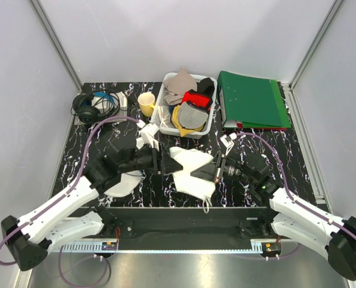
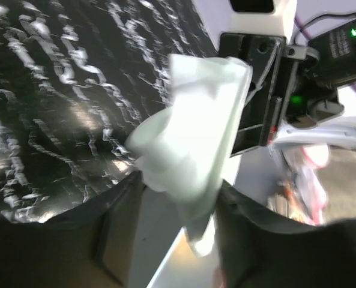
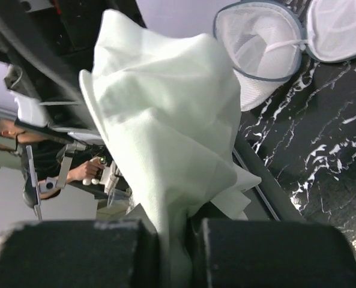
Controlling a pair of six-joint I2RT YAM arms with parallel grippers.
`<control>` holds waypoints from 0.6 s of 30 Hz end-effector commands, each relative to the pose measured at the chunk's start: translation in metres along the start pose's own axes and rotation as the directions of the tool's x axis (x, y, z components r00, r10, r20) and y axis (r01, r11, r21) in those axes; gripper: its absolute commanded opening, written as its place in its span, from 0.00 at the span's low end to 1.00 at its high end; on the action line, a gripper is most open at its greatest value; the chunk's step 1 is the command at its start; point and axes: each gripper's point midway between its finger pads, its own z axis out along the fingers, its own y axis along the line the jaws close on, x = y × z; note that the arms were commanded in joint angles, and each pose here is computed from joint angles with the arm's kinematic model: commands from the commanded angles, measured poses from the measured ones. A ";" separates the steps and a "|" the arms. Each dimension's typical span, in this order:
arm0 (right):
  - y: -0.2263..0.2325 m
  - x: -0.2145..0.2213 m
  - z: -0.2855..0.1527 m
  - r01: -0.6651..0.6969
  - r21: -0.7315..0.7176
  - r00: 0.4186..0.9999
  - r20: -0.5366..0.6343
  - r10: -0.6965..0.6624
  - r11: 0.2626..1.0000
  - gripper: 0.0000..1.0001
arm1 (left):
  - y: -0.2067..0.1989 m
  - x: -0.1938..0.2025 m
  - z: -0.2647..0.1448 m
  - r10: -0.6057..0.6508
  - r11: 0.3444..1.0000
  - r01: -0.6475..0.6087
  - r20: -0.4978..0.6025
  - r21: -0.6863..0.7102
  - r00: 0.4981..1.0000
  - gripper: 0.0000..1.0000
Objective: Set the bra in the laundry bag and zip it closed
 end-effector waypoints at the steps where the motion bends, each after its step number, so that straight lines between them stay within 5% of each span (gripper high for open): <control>1: -0.007 -0.016 0.005 0.000 0.088 0.998 0.056 -0.005 0.996 0.00 | 0.036 -0.015 -0.034 0.015 0.969 0.021 0.143 -0.247 0.990 0.82; 3: -0.027 -0.020 0.002 0.010 0.215 0.997 0.067 -0.025 0.977 0.00 | 0.055 -0.018 -0.060 0.003 0.924 0.079 0.212 -0.374 0.977 0.91; 7: -0.045 -0.026 -0.007 0.082 0.340 0.992 0.059 -0.109 0.937 0.00 | 0.117 -0.002 -0.132 -0.068 0.650 0.302 0.342 -0.697 0.937 0.97; 11: -0.048 -0.028 -0.003 0.169 0.357 0.984 -0.007 -0.178 0.919 0.00 | 0.145 0.013 -0.156 -0.112 0.491 0.345 0.334 -0.800 0.936 0.97; 16: -0.061 -0.021 0.000 0.195 0.386 0.981 -0.081 -0.178 0.902 0.00 | 0.161 -0.009 -0.140 -0.087 0.520 0.243 0.232 -0.819 0.969 0.94; 17: -0.062 -0.020 0.000 0.197 0.386 0.980 -0.085 -0.178 0.901 0.00 | 0.166 -0.015 -0.133 -0.081 0.522 0.203 0.189 -0.829 0.979 0.87; 18: -0.061 -0.020 0.000 0.200 0.382 0.980 -0.086 -0.181 0.902 0.00 | 0.161 -0.031 -0.120 -0.017 0.584 0.125 0.143 -0.802 0.990 0.84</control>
